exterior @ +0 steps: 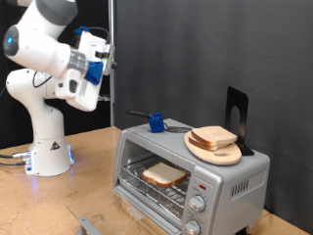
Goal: Make a piece of toast with the oven
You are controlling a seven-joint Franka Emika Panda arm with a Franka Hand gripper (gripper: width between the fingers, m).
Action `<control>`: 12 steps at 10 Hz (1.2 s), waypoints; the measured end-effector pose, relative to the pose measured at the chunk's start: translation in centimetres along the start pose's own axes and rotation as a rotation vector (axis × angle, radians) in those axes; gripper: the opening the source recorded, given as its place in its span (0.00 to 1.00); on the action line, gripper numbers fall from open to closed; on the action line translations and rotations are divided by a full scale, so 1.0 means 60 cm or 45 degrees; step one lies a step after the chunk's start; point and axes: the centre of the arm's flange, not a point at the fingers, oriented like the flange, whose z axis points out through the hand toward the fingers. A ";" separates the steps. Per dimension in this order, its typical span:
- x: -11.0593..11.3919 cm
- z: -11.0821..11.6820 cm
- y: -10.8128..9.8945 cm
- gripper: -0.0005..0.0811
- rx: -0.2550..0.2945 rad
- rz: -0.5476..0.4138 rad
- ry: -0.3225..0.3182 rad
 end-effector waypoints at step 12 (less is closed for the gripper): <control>0.067 -0.157 0.110 1.00 0.256 0.042 0.256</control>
